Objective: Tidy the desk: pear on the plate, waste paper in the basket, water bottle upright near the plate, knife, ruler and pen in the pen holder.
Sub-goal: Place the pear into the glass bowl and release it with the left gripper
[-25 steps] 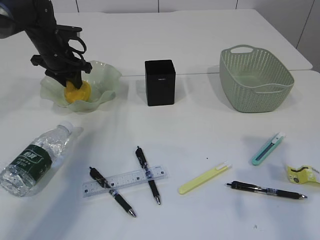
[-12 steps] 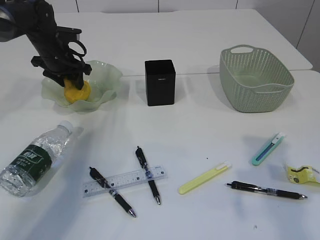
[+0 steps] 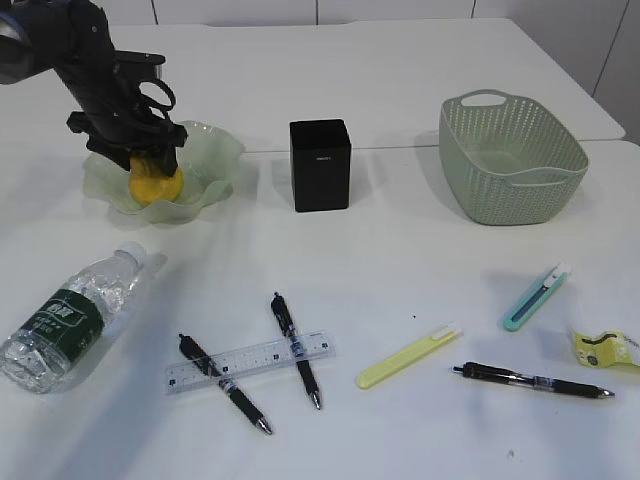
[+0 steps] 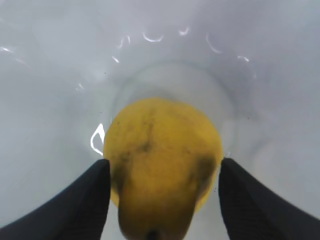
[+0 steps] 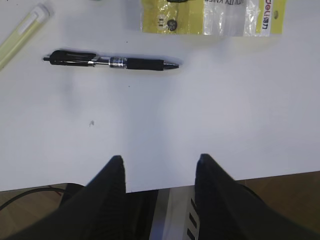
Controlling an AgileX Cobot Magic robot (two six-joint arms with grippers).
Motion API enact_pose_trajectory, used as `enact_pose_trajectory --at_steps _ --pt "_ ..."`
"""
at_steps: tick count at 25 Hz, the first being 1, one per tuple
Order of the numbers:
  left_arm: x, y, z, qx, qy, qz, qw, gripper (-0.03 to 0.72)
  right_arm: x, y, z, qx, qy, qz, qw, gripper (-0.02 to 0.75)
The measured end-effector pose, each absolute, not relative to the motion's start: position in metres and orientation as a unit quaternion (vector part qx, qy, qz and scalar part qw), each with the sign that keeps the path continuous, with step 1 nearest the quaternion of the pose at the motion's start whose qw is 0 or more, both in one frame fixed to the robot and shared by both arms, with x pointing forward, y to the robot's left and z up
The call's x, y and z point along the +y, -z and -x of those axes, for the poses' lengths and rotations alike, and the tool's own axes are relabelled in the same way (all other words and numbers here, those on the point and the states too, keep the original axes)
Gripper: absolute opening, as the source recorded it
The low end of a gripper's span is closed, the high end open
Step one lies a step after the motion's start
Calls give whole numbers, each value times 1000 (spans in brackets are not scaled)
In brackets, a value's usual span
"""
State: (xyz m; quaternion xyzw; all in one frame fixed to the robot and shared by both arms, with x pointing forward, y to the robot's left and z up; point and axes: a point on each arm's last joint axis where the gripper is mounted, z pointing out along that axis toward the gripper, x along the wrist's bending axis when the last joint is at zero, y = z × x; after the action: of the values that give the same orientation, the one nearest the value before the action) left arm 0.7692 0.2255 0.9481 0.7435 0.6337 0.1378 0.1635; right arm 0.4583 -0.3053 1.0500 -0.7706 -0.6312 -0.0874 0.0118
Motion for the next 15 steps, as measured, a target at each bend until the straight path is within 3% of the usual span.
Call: enact_pose_trajectory --at_steps 7,15 --pt "226 -953 -769 631 -145 -744 164 526 -305 -1050 -458 -631 87 771 12 369" --pt "230 -990 -762 627 -166 -741 174 527 -305 -1050 -459 -631 89 771 10 370"
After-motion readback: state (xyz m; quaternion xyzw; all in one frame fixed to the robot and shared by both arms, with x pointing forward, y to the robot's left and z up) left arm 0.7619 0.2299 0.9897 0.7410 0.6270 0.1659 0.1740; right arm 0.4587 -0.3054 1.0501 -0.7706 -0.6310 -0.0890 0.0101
